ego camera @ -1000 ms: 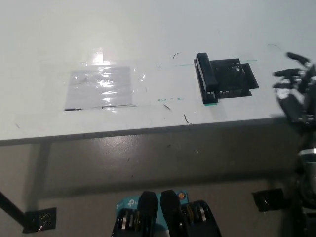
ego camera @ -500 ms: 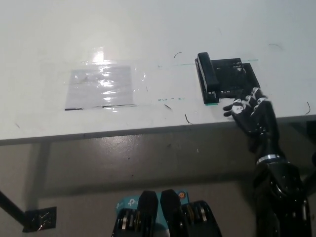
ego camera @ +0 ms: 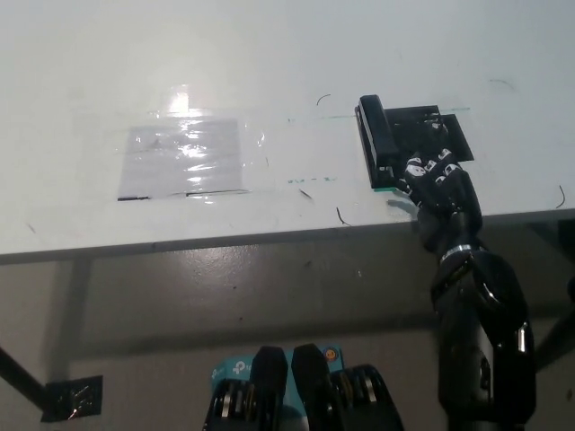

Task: A stapler is kept infront of the robot on the black mark on the desk and the robot uses its right hand to lift the top of the stapler to open it

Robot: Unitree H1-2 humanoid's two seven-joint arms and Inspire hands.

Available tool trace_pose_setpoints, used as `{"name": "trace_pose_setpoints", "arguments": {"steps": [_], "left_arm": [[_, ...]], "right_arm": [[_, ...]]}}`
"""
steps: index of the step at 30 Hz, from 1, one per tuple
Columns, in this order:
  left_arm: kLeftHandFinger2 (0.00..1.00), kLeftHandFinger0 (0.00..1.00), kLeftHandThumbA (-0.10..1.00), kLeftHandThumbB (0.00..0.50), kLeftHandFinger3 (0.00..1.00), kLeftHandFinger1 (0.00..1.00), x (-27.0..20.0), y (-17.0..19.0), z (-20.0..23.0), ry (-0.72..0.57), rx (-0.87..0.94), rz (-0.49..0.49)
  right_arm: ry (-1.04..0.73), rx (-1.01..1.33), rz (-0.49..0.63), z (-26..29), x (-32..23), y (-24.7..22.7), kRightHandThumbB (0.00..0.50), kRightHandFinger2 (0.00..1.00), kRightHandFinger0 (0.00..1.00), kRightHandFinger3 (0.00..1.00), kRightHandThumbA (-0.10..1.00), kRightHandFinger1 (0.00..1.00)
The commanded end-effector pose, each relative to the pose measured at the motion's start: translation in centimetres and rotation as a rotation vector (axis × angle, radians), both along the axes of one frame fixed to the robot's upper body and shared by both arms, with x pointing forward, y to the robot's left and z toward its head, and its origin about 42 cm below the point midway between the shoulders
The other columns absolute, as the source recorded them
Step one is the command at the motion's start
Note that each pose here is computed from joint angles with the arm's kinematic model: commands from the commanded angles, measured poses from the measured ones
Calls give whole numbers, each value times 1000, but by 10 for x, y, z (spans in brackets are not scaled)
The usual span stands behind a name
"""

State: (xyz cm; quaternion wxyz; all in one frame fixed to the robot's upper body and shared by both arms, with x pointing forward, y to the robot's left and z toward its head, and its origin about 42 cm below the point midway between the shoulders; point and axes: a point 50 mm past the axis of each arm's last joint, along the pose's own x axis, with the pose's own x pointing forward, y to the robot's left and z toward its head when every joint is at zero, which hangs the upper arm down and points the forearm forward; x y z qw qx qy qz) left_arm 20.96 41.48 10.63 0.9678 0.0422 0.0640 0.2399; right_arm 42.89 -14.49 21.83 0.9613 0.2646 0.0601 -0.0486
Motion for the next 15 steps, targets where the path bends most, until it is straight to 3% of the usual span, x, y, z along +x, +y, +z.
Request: {"name": "trace_pose_setpoints", "arguments": {"steps": [1, 5, 9, 12, 15], "left_arm": [[404, 241, 843, 0, 666, 233, -3, 4, 10, -35, 18, 8], [406, 254, 855, 0, 661, 241, 1, 3, 13, -41, 15, 14], [401, 245, 855, 0, 653, 231, 1, 4, 14, -50, 5, 26], [393, 244, 861, 0, 662, 234, 1, 5, 16, -50, 12, 26], [386, 245, 860, 0, 653, 231, 1, 4, 16, -52, 14, 25]], "right_arm": [[-19, 82, 2, 25, 11, 13, 0, 784, 567, 927, 119, 655], [-13, 82, -1, 31, 17, 15, 0, 815, 602, 938, 121, 693], [0, 78, 4, 28, 16, 16, 0, 778, 574, 920, 96, 666], [37, 67, 5, 16, 10, 16, 0, 808, 580, 981, 112, 673], [88, 31, -46, 5, 4, 15, 0, 762, 571, 934, 118, 630]]}}
